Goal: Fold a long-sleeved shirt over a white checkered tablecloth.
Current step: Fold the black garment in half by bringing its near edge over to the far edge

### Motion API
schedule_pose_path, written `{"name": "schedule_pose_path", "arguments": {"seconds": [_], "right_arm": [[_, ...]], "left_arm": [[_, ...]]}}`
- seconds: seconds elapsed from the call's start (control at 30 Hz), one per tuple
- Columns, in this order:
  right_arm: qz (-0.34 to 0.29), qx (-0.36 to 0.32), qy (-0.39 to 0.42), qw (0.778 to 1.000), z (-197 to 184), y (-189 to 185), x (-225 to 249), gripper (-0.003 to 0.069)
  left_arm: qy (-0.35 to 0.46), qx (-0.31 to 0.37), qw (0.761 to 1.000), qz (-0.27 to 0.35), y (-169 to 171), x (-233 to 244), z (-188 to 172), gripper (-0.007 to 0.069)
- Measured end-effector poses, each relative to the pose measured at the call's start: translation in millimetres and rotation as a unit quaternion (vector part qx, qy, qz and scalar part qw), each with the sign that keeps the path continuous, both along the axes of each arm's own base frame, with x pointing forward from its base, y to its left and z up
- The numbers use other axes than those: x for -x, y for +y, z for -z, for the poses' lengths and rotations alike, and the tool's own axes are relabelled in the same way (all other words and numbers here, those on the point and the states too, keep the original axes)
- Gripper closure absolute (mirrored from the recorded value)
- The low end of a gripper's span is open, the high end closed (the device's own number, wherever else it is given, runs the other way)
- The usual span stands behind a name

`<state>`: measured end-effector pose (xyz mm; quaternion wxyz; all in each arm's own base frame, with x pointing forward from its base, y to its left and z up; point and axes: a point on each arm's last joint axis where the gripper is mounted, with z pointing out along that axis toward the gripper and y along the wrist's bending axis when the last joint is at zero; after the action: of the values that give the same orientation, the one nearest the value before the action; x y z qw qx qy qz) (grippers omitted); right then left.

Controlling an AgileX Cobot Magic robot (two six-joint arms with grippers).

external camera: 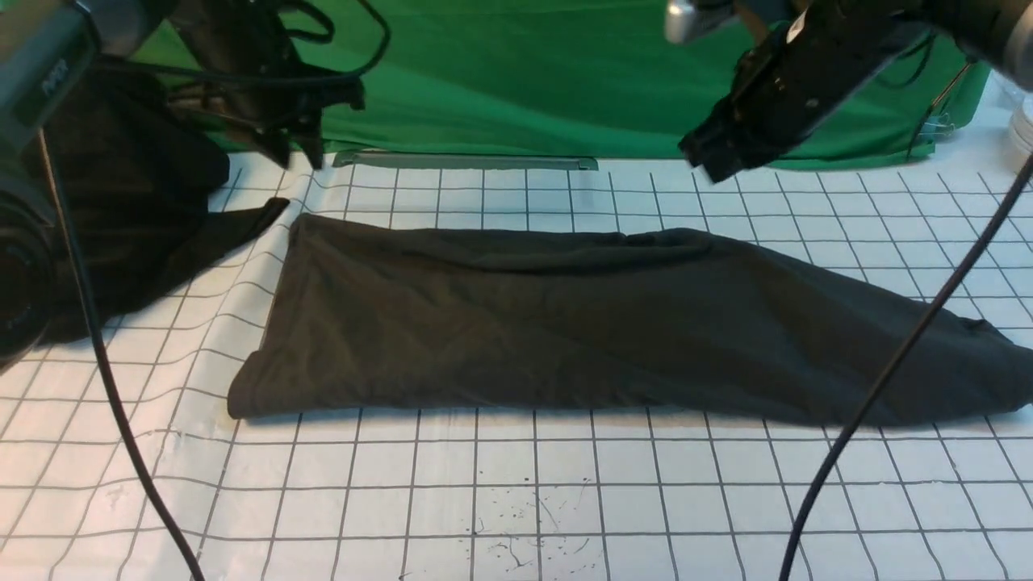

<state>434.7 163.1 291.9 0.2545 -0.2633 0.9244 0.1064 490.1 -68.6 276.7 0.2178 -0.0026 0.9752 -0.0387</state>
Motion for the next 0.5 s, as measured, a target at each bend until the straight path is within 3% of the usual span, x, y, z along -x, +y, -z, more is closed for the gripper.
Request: {"name": "schedule_pose_path", "arguments": {"seconds": [0.03,0.13,0.33,0.5], "right_arm": [[-0.017,-0.027,0.032,0.999,16.4,8.2,-2.4,0.0652],[-0.026,-0.056,0.078,0.995,48.2,18.1,-9.2,0.0659],[-0.014,-0.073,0.115,0.991,103.5,26.6,-23.8,0.0662],[0.022,-0.087,0.054,0.994,125.6,28.4,-43.1,0.0662]], "left_arm": [[0.018,0.001,0.999,0.033,-14.1,4.1,8.8,0.0565],[0.055,-0.005,0.996,0.065,-32.1,12.1,28.9,0.0615],[0.081,-0.004,0.993,0.08,-44.9,17.8,54.5,0.0624],[0.067,0.001,0.995,0.079,-46.0,15.1,55.7,0.0624]]}}
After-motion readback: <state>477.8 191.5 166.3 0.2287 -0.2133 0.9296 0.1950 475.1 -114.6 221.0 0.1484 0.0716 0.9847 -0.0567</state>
